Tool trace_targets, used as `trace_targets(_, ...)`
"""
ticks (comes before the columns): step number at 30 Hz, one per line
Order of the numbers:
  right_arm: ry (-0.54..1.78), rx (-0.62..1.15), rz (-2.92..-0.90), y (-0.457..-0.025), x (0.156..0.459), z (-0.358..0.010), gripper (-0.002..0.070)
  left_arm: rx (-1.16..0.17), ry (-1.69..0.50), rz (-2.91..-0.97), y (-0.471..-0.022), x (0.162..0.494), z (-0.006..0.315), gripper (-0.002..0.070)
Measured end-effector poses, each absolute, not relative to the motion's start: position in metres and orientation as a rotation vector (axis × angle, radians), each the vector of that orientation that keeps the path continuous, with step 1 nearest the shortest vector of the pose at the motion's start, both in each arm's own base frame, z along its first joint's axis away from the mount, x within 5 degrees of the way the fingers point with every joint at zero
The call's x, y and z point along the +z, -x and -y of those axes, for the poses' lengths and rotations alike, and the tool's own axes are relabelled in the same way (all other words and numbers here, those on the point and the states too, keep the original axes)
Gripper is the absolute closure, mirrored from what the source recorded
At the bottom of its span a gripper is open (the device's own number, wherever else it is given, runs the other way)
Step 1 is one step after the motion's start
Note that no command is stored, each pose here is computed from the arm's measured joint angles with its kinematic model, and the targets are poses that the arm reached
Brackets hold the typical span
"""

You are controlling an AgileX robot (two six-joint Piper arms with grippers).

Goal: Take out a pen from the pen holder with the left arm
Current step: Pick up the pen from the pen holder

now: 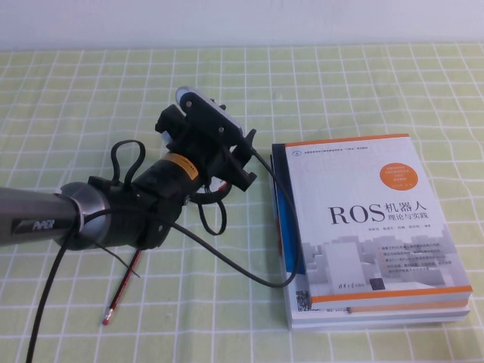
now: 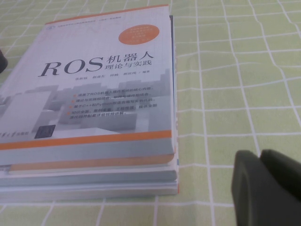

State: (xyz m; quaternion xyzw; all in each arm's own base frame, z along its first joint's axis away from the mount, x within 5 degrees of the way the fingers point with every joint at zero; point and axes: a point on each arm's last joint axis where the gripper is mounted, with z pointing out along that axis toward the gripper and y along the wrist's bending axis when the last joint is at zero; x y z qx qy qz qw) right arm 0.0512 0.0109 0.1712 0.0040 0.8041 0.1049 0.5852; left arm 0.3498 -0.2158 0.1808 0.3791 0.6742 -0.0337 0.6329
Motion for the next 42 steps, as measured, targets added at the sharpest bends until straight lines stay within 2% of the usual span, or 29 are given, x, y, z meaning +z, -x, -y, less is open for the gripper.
trace_targets(5,-0.009,0.245,-1.876,-0.051,0.171,-0.011,0.0688,-0.077,-0.86,-1.548,-0.351,0.18,0.214,0.0249)
trace_targets(8,-0.009,0.245,-1.876,-0.051,0.171,-0.011,0.0689,-0.085,-0.855,-1.553,-0.351,0.179,0.214,0.0284)
trace_targets(22,-0.009,0.245,-1.876,-0.051,0.171,-0.011,0.0688,-0.085,-0.959,-1.484,-0.348,0.18,0.22,0.0631)
trace_targets(33,-0.009,0.245,-1.876,-0.051,0.171,-0.011,0.0689,-0.095,-0.939,-1.476,-0.344,0.199,0.217,0.0634)
trace_targets(38,-0.009,0.245,-1.876,-0.051,0.171,-0.011,0.0688,-0.109,-0.906,-1.475,-0.338,0.224,0.213,0.0634)
trace_targets(42,-0.009,0.245,-1.876,-0.051,0.171,-0.011,0.0688,-0.142,-0.845,-1.477,-0.327,0.258,0.206,0.0635)
